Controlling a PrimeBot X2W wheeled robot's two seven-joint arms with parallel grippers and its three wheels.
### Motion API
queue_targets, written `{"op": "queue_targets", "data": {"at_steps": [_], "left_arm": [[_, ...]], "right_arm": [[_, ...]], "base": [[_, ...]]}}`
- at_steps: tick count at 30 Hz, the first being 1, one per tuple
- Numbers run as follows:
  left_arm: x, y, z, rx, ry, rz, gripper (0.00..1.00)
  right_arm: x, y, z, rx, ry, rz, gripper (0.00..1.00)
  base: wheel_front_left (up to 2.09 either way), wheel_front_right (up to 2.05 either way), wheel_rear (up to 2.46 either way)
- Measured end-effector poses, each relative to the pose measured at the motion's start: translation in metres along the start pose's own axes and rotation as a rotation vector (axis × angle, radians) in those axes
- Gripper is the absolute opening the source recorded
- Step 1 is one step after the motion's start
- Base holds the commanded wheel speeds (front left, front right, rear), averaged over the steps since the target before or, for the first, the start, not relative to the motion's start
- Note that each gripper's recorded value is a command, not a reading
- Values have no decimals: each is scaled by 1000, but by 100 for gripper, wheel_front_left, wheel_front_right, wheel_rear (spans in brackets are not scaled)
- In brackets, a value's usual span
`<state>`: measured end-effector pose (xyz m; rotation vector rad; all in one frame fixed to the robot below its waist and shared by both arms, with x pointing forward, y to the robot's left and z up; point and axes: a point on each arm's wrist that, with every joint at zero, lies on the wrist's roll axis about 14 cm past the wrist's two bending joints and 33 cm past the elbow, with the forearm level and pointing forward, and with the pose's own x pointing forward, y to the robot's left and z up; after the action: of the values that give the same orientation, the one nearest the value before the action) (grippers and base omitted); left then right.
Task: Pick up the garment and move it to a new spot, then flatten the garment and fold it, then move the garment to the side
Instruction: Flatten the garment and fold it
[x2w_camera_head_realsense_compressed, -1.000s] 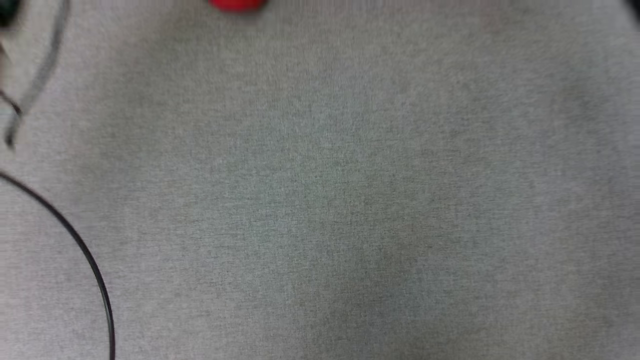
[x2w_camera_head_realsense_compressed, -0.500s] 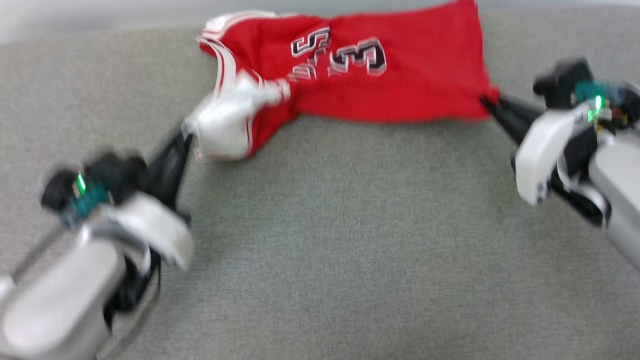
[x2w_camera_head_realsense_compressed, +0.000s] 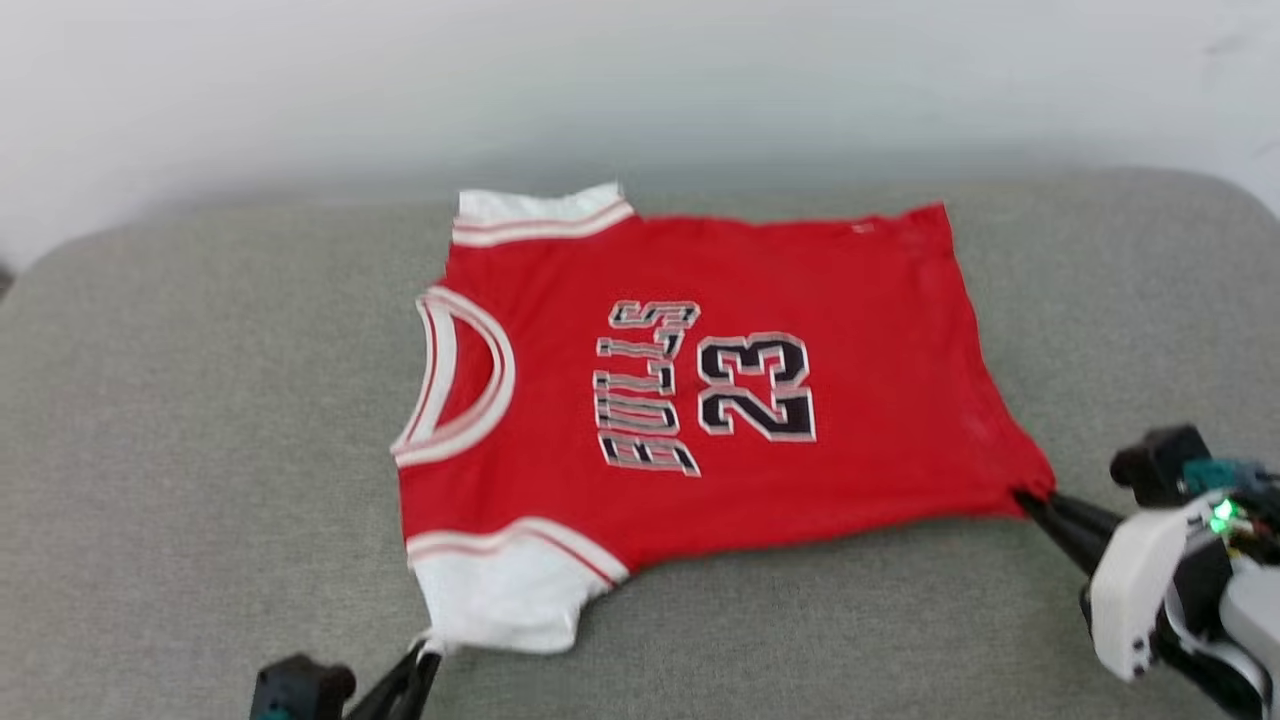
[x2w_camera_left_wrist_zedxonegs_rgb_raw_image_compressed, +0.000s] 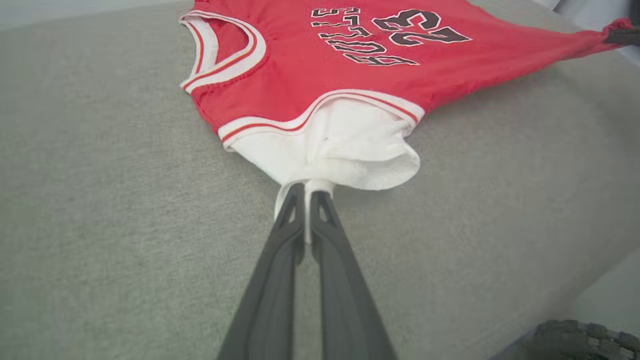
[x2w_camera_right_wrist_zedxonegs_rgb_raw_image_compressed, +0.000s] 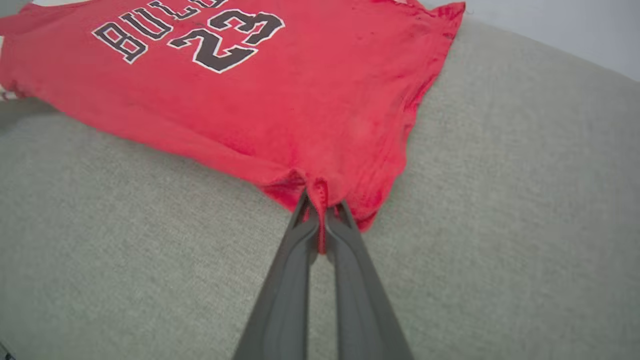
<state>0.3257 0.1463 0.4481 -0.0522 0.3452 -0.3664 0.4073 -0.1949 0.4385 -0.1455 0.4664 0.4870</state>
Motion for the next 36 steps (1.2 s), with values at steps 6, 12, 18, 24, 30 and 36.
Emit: {"op": "queue_targets", "data": {"at_steps": [6, 12, 18, 24, 30, 36], "left_arm": [[-38, -12, -28, -101, 66, 42, 0], [-63, -17, -55, -177, 130, 86, 0], [-70, -16, -64, -195, 151, 105, 0], [-42, -6, -32, -111, 48, 89, 0], [-2, 8, 11, -4, -63, 58, 0], [42, 24, 46, 77, -112, 29, 0]], "right_arm": [[-33, 14, -39, 42, 58, 4, 0], [-58, 28, -74, 87, 132, 19, 0], [-69, 39, -92, 130, 186, 43, 0], [-58, 33, -77, 139, 158, 33, 0], [-43, 20, -55, 146, 117, 18, 0], [-27, 4, -38, 138, 103, -2, 0]], "base": [[0, 0, 0], [0, 0, 0], [0, 0, 0], [0, 0, 0], [0, 0, 0], [0, 0, 0]]}}
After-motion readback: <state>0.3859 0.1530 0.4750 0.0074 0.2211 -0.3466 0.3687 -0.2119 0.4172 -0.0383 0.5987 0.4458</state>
